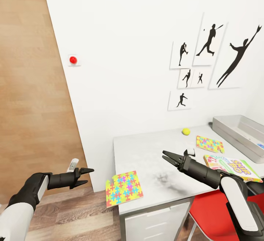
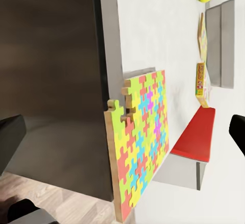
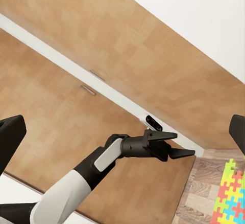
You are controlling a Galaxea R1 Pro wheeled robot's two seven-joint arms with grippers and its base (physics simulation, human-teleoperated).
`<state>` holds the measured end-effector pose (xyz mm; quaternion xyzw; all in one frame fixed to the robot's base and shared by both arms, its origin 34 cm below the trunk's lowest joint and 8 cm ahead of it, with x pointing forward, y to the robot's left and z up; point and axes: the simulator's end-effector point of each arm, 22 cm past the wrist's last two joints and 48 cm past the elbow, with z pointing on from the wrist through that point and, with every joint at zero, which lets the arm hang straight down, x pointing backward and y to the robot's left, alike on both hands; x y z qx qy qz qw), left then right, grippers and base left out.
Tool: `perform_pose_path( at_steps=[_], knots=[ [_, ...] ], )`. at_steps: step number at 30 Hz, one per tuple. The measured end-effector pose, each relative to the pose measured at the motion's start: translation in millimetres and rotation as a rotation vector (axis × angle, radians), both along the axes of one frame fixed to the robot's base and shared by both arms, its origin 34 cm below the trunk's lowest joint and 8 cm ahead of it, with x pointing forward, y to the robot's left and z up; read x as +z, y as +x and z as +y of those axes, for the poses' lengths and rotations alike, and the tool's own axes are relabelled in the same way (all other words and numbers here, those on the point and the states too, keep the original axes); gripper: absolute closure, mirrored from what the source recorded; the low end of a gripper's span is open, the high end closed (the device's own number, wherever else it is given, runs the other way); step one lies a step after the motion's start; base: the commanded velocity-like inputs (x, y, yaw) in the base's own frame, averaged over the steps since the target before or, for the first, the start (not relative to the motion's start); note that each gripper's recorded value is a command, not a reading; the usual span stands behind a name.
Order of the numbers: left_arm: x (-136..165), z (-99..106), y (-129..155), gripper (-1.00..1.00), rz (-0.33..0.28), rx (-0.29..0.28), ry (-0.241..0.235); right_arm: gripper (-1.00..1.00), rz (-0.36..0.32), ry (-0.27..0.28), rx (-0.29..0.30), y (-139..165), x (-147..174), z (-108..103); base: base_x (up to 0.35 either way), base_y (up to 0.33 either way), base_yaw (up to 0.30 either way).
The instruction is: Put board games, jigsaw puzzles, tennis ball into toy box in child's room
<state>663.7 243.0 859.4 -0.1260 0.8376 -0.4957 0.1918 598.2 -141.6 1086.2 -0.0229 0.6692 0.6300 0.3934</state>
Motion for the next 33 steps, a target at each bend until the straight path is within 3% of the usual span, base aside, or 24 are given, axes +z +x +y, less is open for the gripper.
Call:
perform_pose_path(
  at_steps=[13,33],
  knots=[
    [7.3,-13.2,-0.5,-1.00,-0.016,-0.022,-0.044,-1.00,0.001,-0.003,-0.001,0.5,-0.9,0.1,-0.076,-0.004,0.000],
    [8.0,-13.8,-0.9,-1.00,-0.019,-0.024,-0.045,-1.00,0.000,-0.004,-0.001,0.2,-0.8,0.1,-0.115,-0.078,0.000]
  ],
)
